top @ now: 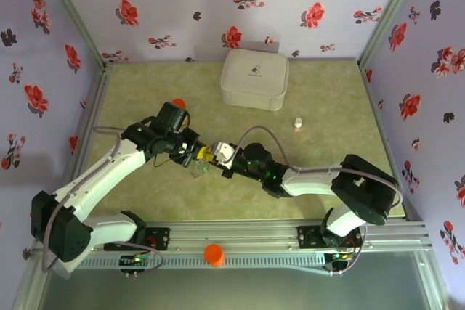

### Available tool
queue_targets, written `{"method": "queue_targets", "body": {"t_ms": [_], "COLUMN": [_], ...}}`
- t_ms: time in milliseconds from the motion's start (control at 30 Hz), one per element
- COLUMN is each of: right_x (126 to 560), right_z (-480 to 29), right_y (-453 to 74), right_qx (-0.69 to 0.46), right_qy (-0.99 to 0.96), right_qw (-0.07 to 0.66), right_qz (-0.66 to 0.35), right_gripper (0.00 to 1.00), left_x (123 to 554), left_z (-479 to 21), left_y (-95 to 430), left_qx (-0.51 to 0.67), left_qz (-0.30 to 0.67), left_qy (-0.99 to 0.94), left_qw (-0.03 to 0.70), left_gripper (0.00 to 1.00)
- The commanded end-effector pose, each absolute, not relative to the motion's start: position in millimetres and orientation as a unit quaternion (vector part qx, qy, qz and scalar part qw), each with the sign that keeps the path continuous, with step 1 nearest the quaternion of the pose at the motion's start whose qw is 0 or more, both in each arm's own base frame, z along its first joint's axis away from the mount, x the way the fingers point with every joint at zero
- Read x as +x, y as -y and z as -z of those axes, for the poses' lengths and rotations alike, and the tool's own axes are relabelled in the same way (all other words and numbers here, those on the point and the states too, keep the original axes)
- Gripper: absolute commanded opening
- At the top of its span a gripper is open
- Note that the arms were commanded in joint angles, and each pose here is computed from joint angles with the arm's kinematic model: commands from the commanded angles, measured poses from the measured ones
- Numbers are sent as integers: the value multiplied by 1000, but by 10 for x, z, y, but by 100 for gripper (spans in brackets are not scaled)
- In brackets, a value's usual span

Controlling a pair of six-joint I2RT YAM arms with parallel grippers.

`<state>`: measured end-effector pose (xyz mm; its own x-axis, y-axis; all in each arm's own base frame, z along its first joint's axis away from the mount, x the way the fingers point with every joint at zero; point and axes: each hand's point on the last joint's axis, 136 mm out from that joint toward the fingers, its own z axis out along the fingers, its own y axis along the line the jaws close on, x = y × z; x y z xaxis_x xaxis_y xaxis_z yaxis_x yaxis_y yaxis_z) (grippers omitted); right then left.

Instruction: Put the keys on the keyring

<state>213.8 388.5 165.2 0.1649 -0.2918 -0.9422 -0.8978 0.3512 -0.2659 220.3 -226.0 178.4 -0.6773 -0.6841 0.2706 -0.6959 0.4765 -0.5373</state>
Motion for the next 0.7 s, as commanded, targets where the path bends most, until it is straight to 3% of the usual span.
{"method": "queue_targets", "body": {"t_ms": [0, 67, 100, 167, 300, 433, 500, 667], "right_x": [2204, 2202, 2196, 2182, 2125, 2043, 2003, 1947], "right_z": [-1889, -1895, -1896, -1907, -1869, -1831, -1833, -1845], "right_y": [-3958, -3954, -3946, -3907, -3776, -3682, -3631, -3464], "right_qx": [-478, -477, -477, -475, -483, -503, -509, -530], "right_qy": [-576, -576, -576, -577, -594, -606, -613, -625], "right_qw": [602, 602, 601, 599, 566, 528, 509, 480], "right_qz": [-279, -280, -282, -288, -306, -315, -324, -314], "right_gripper": [7, 2, 0, 0, 0, 0, 0, 0], "left_x": [2163, 2192, 2236, 2342, 2579, 2753, 2780, 2695], "left_z": [-1867, -1874, -1902, -1979, -2228, -2498, -2616, -2560], "left_y": [2318, 2321, 2330, 2261, 1957, 1788, 1804, 1958], "left_qx": [397, 392, 383, 369, 313, 169, 39, -231], "left_qz": [-340, -350, -365, -385, -378, -338, -295, -200], "left_qy": [852, 851, 849, 844, 845, 850, 850, 817], "left_qw": [15, 6, -8, -58, -213, -367, -435, -490], "left_gripper": [0, 5, 19, 38, 63, 68, 68, 61]}}
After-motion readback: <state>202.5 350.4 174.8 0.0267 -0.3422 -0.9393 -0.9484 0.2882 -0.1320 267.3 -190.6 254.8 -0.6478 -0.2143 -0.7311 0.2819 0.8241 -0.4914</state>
